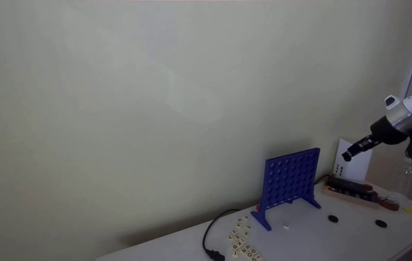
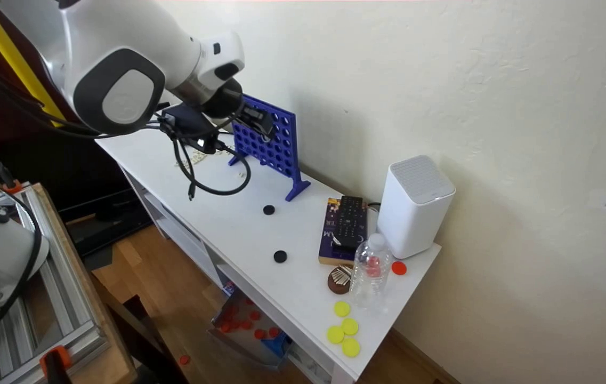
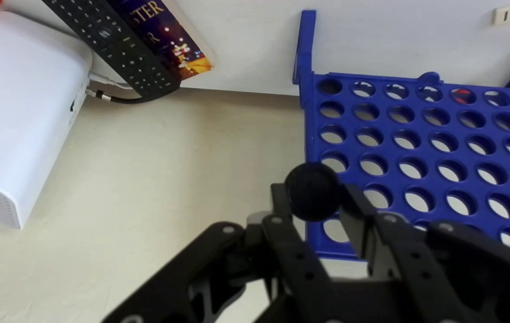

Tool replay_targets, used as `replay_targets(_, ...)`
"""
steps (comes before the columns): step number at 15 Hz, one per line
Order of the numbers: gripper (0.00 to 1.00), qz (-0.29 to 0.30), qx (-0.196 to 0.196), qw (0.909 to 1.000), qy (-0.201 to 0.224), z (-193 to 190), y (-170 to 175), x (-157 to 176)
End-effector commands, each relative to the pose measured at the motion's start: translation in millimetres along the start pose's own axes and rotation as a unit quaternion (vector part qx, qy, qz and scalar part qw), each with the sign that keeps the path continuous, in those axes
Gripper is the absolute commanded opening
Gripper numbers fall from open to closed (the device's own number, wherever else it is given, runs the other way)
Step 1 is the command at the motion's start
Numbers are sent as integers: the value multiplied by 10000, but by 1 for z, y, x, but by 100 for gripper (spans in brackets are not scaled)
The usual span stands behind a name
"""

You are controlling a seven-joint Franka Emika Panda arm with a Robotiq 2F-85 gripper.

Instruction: Put the left black disk in the blue board

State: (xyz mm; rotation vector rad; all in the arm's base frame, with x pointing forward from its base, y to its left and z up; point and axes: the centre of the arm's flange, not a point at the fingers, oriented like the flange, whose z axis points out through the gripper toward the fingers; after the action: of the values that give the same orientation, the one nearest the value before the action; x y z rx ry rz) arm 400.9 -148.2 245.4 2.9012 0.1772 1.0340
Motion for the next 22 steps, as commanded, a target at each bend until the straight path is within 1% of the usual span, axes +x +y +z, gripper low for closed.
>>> replay_targets(1, 9, -171, 188, 9988, 411, -2, 18, -6)
replay_targets(6, 9, -304, 520, 9929, 1029, -5, 25, -10)
replay_targets(11, 9, -423, 747, 9851, 1490, -6, 23, -12)
replay_targets(16, 9, -503, 840, 9797, 1749, -1, 15, -2)
replay_targets(22, 9, -573, 825, 9765, 1905, 16, 5, 15)
